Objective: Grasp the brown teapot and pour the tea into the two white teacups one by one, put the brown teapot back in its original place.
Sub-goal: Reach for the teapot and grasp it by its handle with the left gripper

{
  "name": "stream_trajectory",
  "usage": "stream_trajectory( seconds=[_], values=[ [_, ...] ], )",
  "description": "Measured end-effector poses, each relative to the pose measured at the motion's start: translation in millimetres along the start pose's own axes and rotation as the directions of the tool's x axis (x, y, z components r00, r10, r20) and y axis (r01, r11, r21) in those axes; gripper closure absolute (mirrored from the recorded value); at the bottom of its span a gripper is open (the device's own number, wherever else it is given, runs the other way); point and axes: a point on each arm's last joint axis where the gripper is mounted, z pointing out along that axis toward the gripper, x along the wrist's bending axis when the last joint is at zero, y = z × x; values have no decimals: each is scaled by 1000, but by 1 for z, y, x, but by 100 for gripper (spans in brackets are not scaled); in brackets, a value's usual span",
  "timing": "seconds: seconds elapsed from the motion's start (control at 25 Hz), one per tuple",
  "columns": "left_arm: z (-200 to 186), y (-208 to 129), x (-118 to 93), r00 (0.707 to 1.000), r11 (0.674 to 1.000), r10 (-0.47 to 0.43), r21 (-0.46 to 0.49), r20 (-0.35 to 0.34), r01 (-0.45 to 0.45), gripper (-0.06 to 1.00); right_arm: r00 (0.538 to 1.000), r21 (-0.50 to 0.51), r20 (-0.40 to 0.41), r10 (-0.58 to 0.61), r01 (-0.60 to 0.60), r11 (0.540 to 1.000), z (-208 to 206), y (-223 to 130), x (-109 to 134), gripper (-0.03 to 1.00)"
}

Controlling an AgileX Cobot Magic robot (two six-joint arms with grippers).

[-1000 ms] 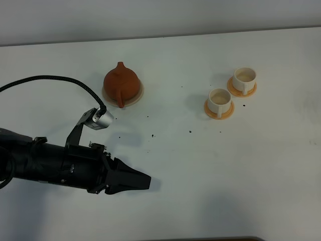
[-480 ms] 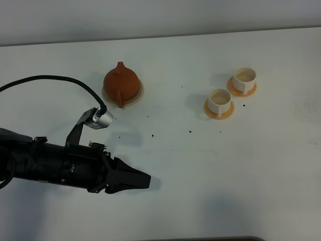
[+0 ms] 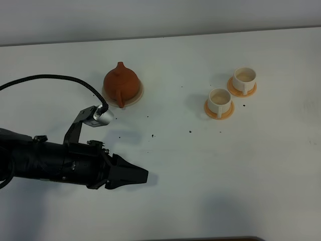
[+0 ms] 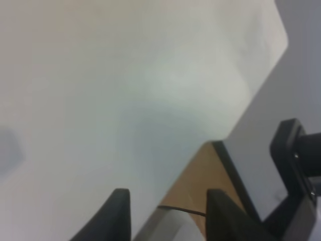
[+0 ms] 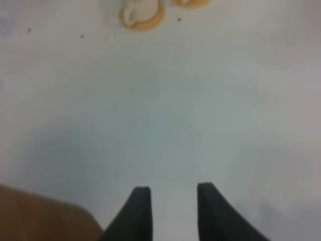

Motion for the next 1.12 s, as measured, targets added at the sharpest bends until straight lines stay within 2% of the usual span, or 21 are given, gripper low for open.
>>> stream_trajectory(
  seconds=[0.16,0.32,0.44,0.68,1.12],
  values=[
    [0,0,2,1000,1000,-2,-4,-16,2,59,992,-26,98,83,-81,996,-1,0,1,74],
    [0,1,3,999,1000,-5,-10,-33,5,59,964,-45,210,161,-155,987,-1,0,0,74],
    [0,1,5,999,1000,-7,-16,-48,7,59,948,-77,257,187,-173,982,-3,-1,2,74],
    [0,2,9,995,1000,-8,-27,-95,5,59,928,-115,305,215,-188,975,-6,-3,4,73],
    [0,2,10,995,1000,-8,-28,-100,5,59,925,-116,309,219,-191,975,-6,-3,4,73]
  ],
)
